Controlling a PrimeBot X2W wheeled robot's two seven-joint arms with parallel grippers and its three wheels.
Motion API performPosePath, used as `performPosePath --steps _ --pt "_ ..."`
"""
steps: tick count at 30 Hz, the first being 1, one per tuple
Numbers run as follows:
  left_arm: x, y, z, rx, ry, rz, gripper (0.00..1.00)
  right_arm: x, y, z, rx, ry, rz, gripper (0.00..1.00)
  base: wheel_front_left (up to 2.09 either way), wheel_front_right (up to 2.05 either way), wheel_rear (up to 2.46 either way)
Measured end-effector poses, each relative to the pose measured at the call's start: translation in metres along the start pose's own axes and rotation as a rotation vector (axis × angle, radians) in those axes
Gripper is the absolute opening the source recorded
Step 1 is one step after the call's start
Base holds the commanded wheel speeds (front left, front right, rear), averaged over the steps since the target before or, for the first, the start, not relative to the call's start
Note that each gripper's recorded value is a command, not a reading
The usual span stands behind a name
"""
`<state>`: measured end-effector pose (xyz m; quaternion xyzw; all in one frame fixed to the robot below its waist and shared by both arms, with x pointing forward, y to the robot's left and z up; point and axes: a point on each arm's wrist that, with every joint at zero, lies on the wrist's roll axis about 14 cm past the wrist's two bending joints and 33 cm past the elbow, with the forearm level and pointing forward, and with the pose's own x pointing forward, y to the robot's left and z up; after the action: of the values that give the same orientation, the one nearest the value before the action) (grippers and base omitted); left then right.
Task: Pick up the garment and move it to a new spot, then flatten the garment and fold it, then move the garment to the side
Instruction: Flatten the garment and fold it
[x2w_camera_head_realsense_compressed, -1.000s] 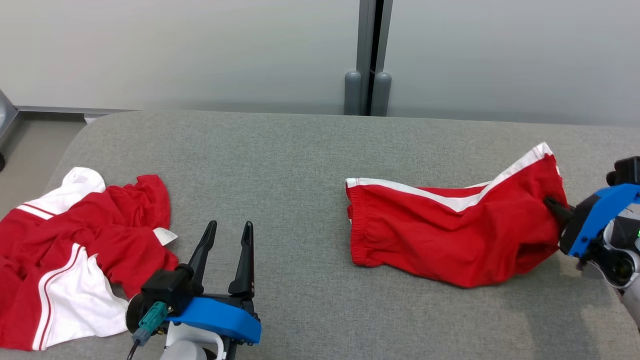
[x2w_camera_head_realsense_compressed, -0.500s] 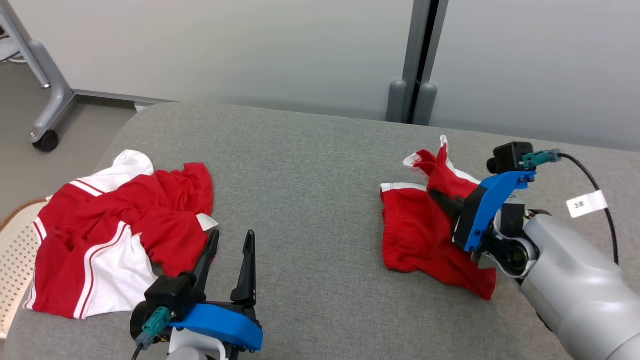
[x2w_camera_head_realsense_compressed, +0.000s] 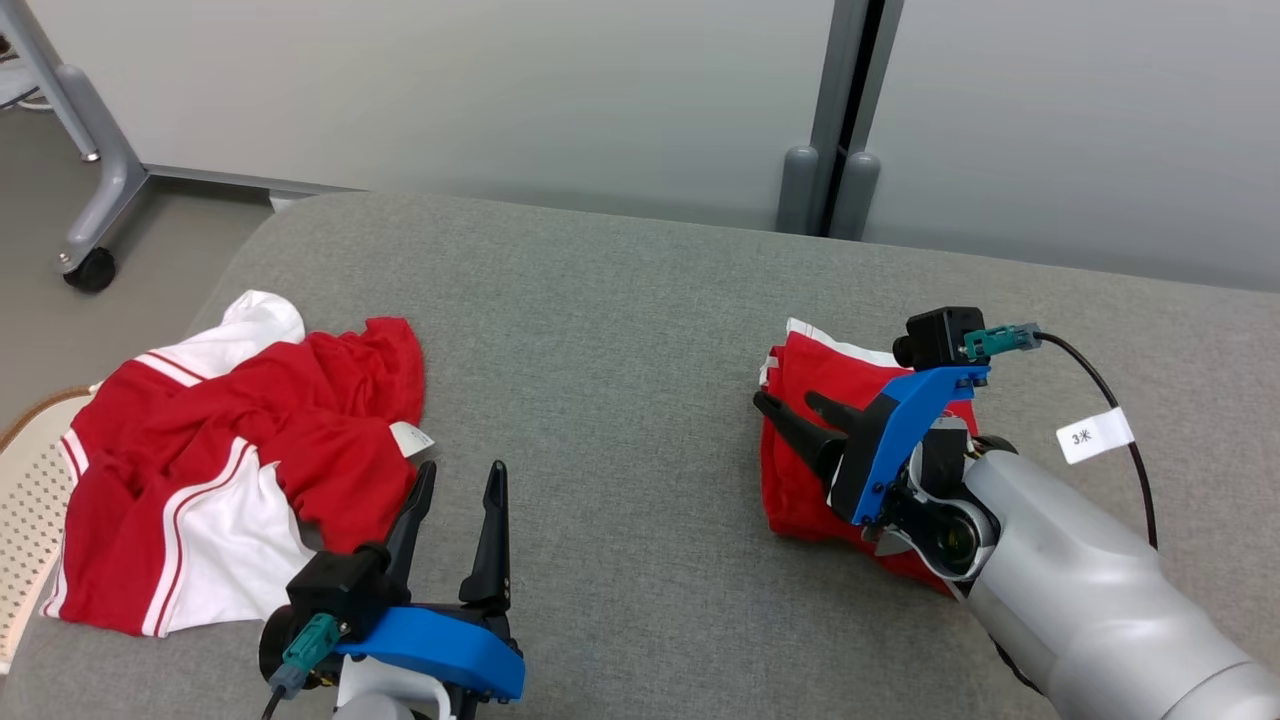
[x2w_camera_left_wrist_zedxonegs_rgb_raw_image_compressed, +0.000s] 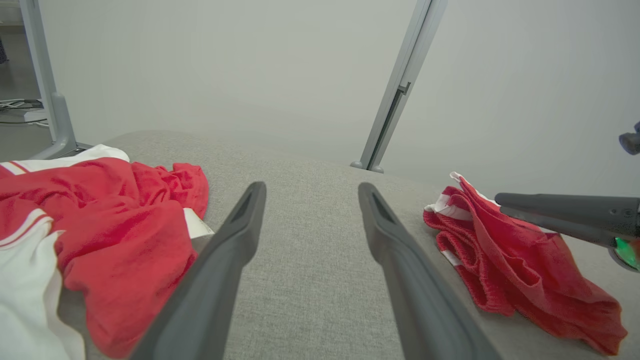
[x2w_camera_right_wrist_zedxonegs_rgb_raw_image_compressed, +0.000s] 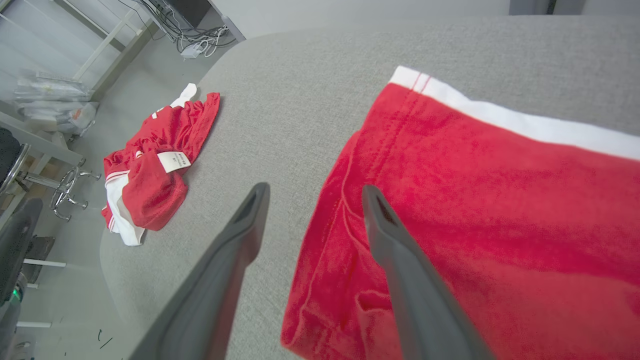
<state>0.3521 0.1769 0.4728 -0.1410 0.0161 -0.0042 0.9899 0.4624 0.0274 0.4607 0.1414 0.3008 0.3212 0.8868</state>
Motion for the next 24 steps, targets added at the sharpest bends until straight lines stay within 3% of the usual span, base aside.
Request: performPosePath --steps 6,9,15,20,24 --pt "0.007 -0.011 -0.001 -0.002 0.002 -0.034 1.0 -0.019 0.018 0.039 0.05 -0.233 0.088 1.0 0.0 0.0 0.0" --pt "0.011 -0.016 0.002 0.0 -0.007 -0.05 1.0 -0.04 0.01 0.067 0.04 -0.385 0.091 1.0 0.0 0.0 0.0" --pt "0.017 -0.03 0.015 0.013 -0.047 -0.102 1.0 -0.089 -0.049 0.096 -0.064 -0.55 -0.054 1.0 0.0 0.0 0.0" --pt "0.019 -0.036 0.026 0.017 -0.084 -0.117 1.0 -0.137 -0.084 0.125 -0.065 -0.713 -0.161 1.0 0.0 0.0 0.0" --pt "0.021 -0.039 0.032 0.019 -0.106 -0.125 1.0 -0.165 -0.096 0.105 -0.076 -0.771 -0.229 1.0 0.0 0.0 0.0"
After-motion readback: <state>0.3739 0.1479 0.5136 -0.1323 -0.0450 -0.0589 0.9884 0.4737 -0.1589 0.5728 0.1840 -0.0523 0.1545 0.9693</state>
